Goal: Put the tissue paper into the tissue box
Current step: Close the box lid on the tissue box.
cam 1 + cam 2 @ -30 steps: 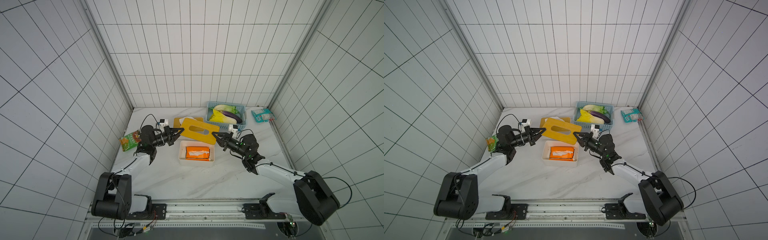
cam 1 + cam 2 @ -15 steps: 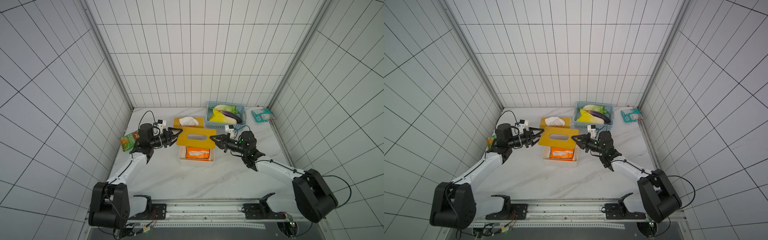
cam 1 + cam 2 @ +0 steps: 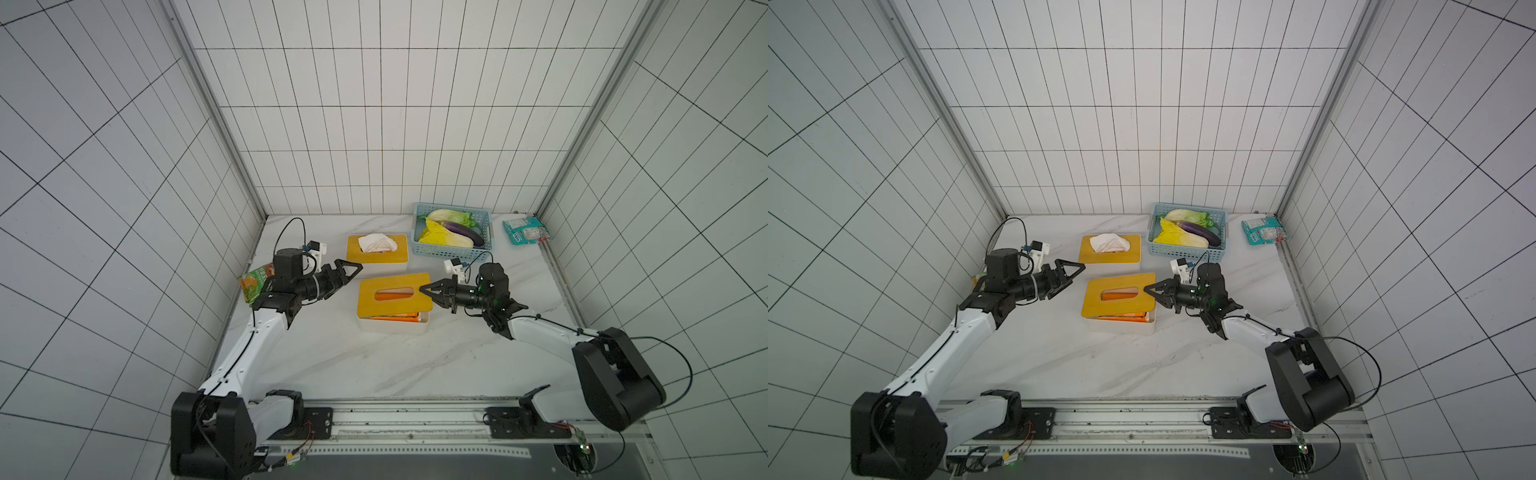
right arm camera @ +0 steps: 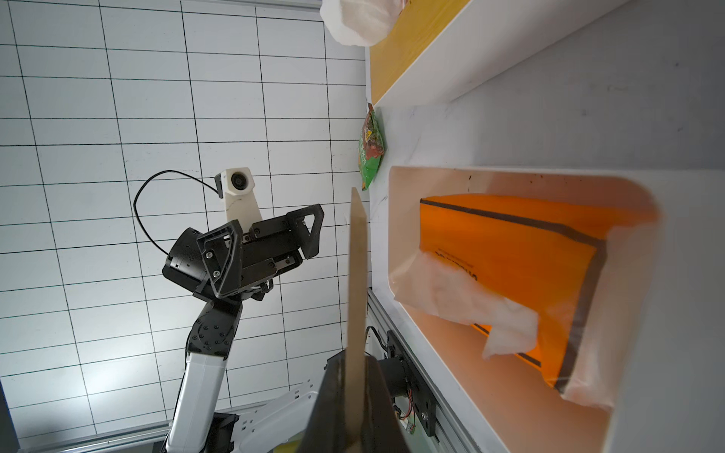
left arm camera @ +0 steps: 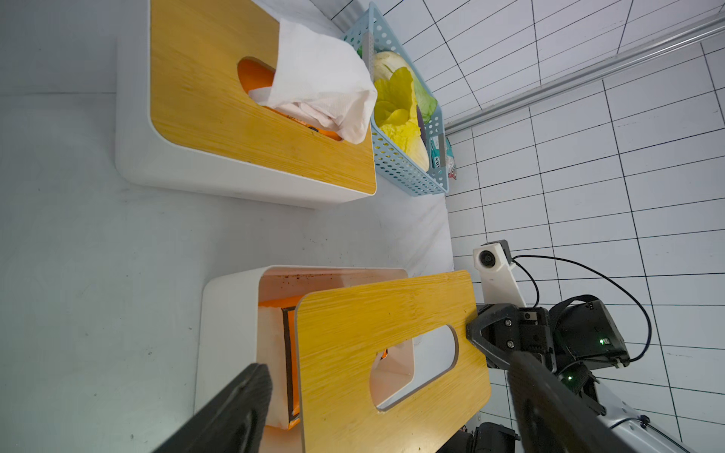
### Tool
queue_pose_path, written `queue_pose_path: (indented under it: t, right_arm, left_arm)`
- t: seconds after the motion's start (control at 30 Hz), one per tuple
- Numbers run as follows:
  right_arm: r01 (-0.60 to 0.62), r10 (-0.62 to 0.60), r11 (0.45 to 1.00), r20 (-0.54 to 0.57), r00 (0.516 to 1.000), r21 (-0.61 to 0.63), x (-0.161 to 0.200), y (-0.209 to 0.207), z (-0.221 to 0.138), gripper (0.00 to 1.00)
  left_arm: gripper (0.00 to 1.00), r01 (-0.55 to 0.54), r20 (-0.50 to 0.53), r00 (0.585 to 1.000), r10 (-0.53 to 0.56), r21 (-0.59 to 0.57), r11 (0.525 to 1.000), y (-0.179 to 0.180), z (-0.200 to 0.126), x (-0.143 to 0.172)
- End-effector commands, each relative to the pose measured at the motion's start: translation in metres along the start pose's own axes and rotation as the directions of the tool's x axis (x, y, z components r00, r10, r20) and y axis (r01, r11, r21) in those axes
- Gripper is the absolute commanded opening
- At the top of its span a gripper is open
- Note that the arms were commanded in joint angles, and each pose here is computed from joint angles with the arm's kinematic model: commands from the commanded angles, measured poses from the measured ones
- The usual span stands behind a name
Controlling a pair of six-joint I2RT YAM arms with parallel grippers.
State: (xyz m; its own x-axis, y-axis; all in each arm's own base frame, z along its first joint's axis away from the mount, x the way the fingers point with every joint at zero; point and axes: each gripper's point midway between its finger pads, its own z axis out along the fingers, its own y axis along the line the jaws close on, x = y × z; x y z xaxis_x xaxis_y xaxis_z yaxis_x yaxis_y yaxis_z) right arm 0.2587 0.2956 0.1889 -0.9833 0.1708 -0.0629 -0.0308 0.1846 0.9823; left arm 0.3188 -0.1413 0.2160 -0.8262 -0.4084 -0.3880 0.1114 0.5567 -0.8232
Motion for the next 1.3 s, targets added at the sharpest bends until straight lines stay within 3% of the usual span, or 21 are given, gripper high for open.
queue_pose_path:
  t: [0.0,1.27]
  right_arm:
    - [0.032,-0.032,0.999,-0.015,0.999,-0.01,-0.001,-0.004,-0.002,0.0]
    - [0.034,-0.035,0.999,0.035,0.999,0.006,-0.021,-0.027,0.009,0.0]
  left_arm:
    - [0.94,-0.03,0.006,1.0,0.03,-0.028,0.999,0.004,0.0,-0.003]
    - [0.98,0.05,-0.157,0.986,-0.057,-0.044,0.998,0.027,0.046,0.026]
